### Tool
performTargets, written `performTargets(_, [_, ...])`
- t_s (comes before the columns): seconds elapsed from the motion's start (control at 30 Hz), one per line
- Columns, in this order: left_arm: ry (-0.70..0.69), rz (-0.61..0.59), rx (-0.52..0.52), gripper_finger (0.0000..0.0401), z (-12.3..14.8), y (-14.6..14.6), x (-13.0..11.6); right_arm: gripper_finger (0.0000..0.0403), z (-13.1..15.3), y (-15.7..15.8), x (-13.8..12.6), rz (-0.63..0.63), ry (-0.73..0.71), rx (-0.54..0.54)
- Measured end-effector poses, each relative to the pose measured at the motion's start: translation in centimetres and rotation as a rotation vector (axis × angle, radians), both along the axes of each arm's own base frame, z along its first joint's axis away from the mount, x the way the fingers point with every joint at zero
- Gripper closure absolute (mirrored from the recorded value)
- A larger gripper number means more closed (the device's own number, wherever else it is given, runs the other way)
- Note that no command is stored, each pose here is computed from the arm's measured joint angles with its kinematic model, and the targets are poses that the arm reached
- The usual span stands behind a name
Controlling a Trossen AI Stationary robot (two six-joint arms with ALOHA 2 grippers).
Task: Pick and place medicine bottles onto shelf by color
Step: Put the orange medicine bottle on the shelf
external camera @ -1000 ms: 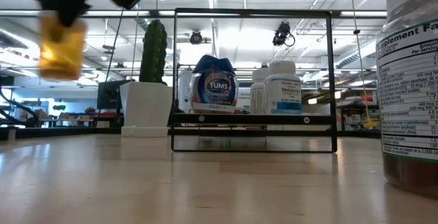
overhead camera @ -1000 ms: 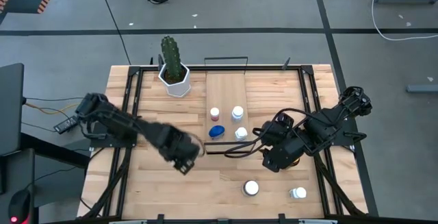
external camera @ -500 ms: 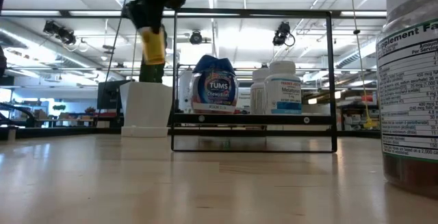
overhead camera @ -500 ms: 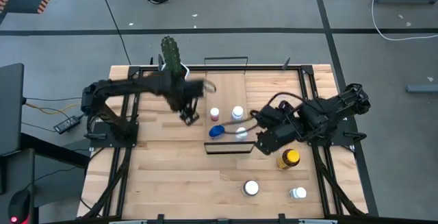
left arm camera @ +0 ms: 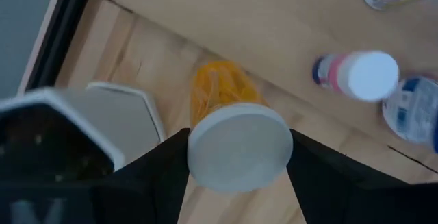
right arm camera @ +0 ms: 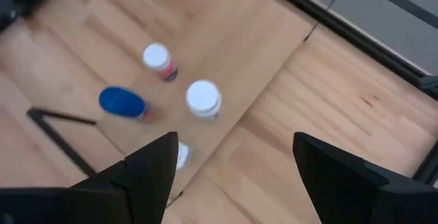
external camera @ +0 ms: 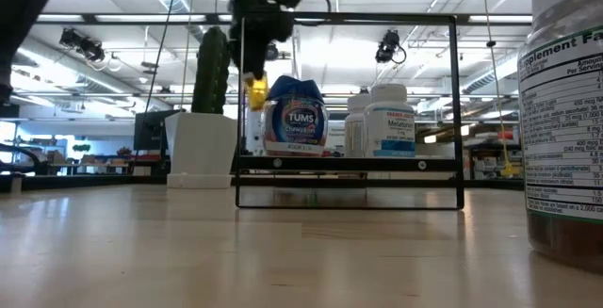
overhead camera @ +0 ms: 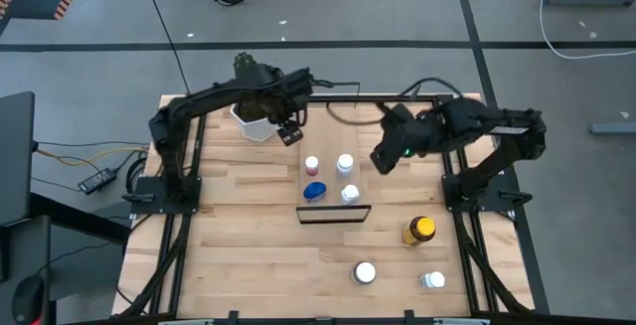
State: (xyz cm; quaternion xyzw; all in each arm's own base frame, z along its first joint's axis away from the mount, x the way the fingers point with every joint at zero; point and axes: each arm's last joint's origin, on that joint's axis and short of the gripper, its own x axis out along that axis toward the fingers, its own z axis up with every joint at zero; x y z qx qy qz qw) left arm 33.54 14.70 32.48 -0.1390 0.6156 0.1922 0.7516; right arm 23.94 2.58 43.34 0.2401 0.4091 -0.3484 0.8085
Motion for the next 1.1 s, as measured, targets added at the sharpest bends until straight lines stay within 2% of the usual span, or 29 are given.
performTargets(0.23, [0.015, -0.056, 0.004, 0.0173, -1.1, 1.2, 3.7, 0.0107, 0.9, -2.0, -1.4, -0.073, -0.043, 0.020])
performTargets(0.37, [0.054, -0.075, -0.013, 0.0177, -2.5, 1.2, 5.0, 0.0107, 1.1, -2.3, -1.6, -0.073, -0.046, 0.043])
performTargets(0.73, [0.148, -0.154, -0.048, 0.0171, -6.4, -0.7, 7.4, 0.0107, 1.1, -2.3, -1.6, -0.065, -0.044, 0.057])
performTargets(1.1, [0.080, -0.187, 0.008, 0.0170, -6.6, -0.6, 8.4, 0.0107, 1.0, -2.2, -1.6, -0.058, -0.043, 0.079])
